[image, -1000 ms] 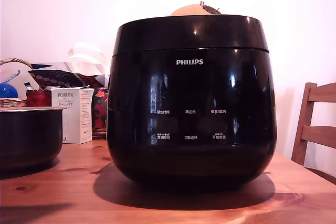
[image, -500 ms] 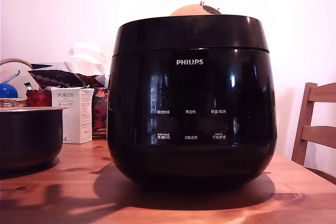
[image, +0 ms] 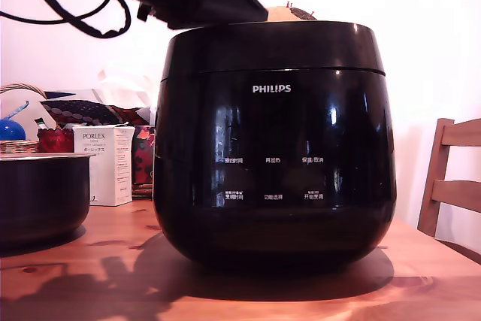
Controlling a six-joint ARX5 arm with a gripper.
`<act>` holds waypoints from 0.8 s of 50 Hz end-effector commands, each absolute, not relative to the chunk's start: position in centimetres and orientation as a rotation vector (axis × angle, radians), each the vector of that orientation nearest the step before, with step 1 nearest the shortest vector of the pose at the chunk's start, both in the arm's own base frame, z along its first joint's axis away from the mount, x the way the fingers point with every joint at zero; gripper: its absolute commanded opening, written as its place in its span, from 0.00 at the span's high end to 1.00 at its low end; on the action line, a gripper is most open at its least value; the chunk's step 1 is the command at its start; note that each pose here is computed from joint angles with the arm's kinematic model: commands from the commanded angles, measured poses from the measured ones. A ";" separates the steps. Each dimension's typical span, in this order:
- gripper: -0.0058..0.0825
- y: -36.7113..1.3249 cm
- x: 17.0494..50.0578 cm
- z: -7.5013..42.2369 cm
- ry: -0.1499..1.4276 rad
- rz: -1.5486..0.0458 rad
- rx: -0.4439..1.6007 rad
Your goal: Open the rice cooker by pressing the large metal button on the top of its lid with medium force
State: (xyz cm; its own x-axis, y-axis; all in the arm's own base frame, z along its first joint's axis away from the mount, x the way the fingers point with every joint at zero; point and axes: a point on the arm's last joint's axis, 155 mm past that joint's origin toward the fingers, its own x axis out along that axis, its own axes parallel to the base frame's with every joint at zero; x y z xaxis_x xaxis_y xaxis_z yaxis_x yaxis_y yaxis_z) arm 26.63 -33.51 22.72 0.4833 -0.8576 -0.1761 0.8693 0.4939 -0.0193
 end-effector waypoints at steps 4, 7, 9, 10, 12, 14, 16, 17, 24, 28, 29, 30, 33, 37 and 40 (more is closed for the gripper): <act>0.96 -33.9 26.8 21.8 0.193 -1.053 0.090; 0.96 -34.0 26.7 21.4 0.201 -1.054 0.104; 0.96 -34.0 26.7 21.1 0.206 -1.053 0.123; 0.96 -34.0 26.6 20.8 0.213 -1.054 0.128; 0.96 -34.0 26.6 20.4 0.217 -1.050 0.152; 0.96 -34.0 26.6 19.9 0.230 -1.047 0.163; 0.96 -34.0 26.5 19.5 0.243 -1.049 0.174; 0.96 -34.0 26.4 19.2 0.246 -1.052 0.191; 0.96 -33.8 26.1 17.7 0.288 -1.045 0.245; 0.96 -33.3 26.3 16.9 0.313 -1.023 0.275; 0.96 -33.2 26.3 16.8 0.317 -1.016 0.278; 0.96 -33.2 26.4 16.7 0.321 -1.012 0.280; 0.96 -33.0 26.5 16.4 0.330 -1.001 0.286; 0.96 -32.7 26.7 16.1 0.342 -0.983 0.294; 0.96 -32.5 26.7 15.9 0.351 -0.981 0.304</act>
State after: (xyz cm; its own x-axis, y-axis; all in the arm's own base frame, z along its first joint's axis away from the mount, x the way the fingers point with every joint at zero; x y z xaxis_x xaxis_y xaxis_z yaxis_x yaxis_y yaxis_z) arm 26.87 -33.67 21.53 0.5263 -0.8057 -0.2718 0.8489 0.5166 0.1121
